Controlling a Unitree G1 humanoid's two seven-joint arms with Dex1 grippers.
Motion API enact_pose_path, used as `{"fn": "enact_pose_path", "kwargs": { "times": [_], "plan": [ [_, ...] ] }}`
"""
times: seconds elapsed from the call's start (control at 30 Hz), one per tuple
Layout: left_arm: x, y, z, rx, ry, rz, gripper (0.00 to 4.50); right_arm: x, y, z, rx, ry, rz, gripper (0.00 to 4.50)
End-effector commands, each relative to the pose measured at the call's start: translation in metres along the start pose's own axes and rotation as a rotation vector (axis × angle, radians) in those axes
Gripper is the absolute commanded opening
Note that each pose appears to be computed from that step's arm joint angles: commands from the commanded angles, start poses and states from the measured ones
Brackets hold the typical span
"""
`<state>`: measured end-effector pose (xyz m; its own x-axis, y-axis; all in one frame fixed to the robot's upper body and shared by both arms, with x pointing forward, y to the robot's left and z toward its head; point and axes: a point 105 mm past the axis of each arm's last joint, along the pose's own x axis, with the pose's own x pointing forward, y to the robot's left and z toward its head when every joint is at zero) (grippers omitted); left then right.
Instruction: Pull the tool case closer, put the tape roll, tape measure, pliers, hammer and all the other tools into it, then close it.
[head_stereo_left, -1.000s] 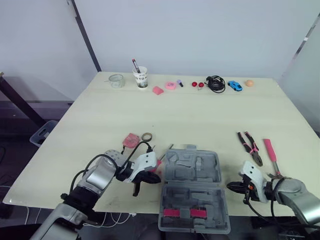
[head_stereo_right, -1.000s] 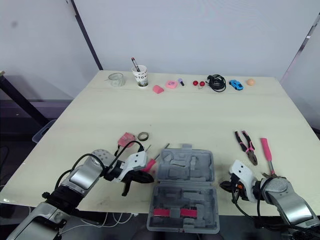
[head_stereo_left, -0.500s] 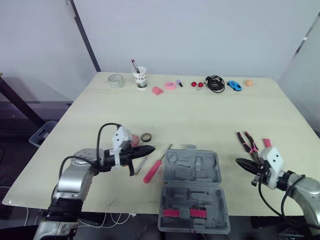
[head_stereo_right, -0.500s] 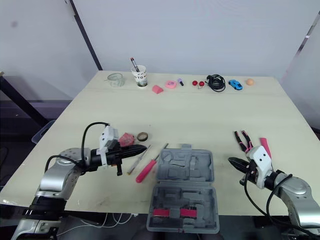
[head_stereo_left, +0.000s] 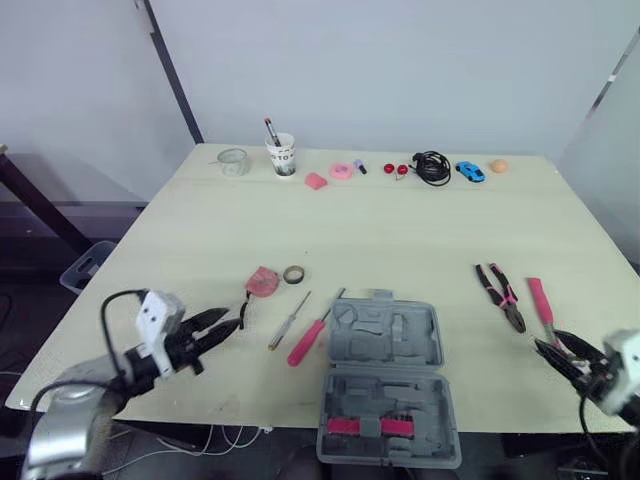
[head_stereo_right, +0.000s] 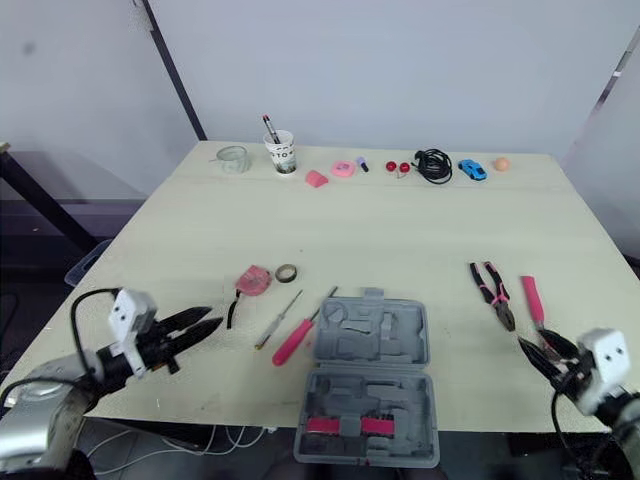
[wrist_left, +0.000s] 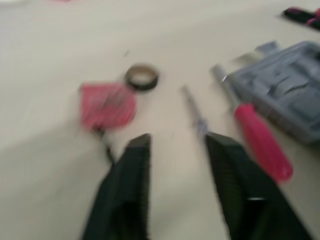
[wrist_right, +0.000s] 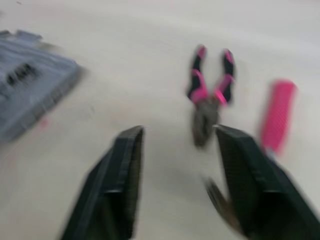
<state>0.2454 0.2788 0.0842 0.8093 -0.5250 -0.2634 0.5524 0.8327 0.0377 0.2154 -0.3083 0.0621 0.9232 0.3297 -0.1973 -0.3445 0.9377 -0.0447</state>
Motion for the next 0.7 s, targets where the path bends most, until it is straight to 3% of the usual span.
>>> {"fn": "enact_pose_path", "kwargs": {
  "times": [0.03,0.07,0.1,0.43,0.7],
  "plan": [
    [-0.02,0.003,0.002,0.014,-0.021,0.079,3.65,-0.023,-0.012,0.003,-0.021,-0.019,-0.063,4.11],
    [-0.024,0.004,-0.001,0.009,-0.014,0.094,4.17,-0.028,-0.013,0.0,-0.016,-0.012,-0.073,4.5],
    [-0.028,0.005,-0.005,0.0,-0.009,0.115,4.41,-0.033,-0.015,-0.003,-0.004,-0.006,-0.084,4.5],
    [-0.056,0.004,-0.029,-0.064,0.037,0.197,4.41,-0.063,-0.016,-0.029,0.059,0.061,-0.146,4.5],
    [-0.038,0.007,-0.019,-0.039,0.02,0.216,4.41,-0.036,0.001,0.012,-0.01,-0.016,-0.065,4.5]
  ]
}}
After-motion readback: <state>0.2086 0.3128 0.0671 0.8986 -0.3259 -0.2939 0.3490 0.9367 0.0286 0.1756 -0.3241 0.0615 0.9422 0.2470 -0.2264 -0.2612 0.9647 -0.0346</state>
